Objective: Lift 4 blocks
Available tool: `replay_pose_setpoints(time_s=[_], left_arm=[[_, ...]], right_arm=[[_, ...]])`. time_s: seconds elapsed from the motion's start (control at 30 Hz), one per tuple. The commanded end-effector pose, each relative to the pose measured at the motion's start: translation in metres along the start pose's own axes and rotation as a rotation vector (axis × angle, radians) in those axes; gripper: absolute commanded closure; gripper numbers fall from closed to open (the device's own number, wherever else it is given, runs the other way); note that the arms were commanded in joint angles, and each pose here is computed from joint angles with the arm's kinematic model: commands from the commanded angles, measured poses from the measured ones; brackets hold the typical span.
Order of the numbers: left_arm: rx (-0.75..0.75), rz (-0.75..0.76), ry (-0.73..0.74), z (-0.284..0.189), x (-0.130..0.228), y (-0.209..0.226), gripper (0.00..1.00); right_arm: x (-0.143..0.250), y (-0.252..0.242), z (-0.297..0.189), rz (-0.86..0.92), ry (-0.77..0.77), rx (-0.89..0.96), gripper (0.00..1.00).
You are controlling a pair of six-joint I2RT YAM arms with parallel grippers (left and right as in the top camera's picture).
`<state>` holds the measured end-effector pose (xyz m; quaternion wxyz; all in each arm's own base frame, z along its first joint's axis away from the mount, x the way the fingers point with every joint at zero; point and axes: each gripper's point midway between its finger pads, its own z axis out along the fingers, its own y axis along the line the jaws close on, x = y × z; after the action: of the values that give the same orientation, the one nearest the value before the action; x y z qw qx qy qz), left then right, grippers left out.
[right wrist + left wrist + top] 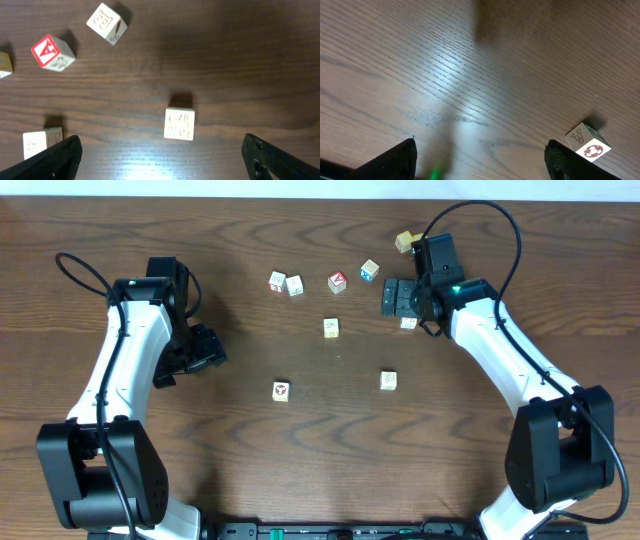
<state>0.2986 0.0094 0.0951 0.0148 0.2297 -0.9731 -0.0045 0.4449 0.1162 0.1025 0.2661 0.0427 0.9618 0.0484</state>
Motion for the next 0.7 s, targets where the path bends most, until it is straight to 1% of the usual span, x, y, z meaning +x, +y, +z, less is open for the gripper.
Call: replay_pose_setpoints(time_s=[0.0, 0.1, 0.17, 0.2, 0.37, 0.47, 0.53, 0.6, 0.67], left_arm=[[-0.013, -0.009, 0.001, 0.001, 0.002, 0.003, 0.18], [-0.013, -0.009, 0.001, 0.001, 0.002, 0.003, 0.18], [-0.013, -0.008, 0.001, 0.001, 0.001, 0.003, 0.18], [-0.013, -0.009, 0.001, 0.001, 0.001, 0.003, 0.18], [-0.013, -0.009, 0.000, 0.001, 0.001, 0.003, 0.18], [-0.013, -0.009, 0.000, 0.001, 0.001, 0.003, 0.18], [-0.013, -0.009, 0.000, 0.001, 0.001, 0.003, 0.18], [-0.013, -0.009, 0.000, 0.001, 0.001, 0.003, 0.18], [-0.013, -0.009, 0.000, 0.001, 0.001, 0.003, 0.18]], right_arm=[[0.007, -0.009, 0.017, 0.037, 0.020, 0.040, 0.01], [0.010, -0.010, 0.029, 0.038, 0.027, 0.047, 0.02], [0.013, -0.011, 0.037, 0.036, 0.039, 0.053, 0.07], [0.016, -0.012, 0.042, 0.035, 0.048, 0.060, 0.08], [0.033, -0.019, 0.065, 0.028, 0.098, 0.099, 0.09], [0.040, -0.021, 0.075, 0.025, 0.118, 0.107, 0.12], [0.042, -0.022, 0.080, 0.021, 0.124, 0.110, 0.16], [0.043, -0.023, 0.083, 0.021, 0.125, 0.115, 0.22], [0.042, -0.025, 0.084, 0.020, 0.117, 0.128, 0.31]])
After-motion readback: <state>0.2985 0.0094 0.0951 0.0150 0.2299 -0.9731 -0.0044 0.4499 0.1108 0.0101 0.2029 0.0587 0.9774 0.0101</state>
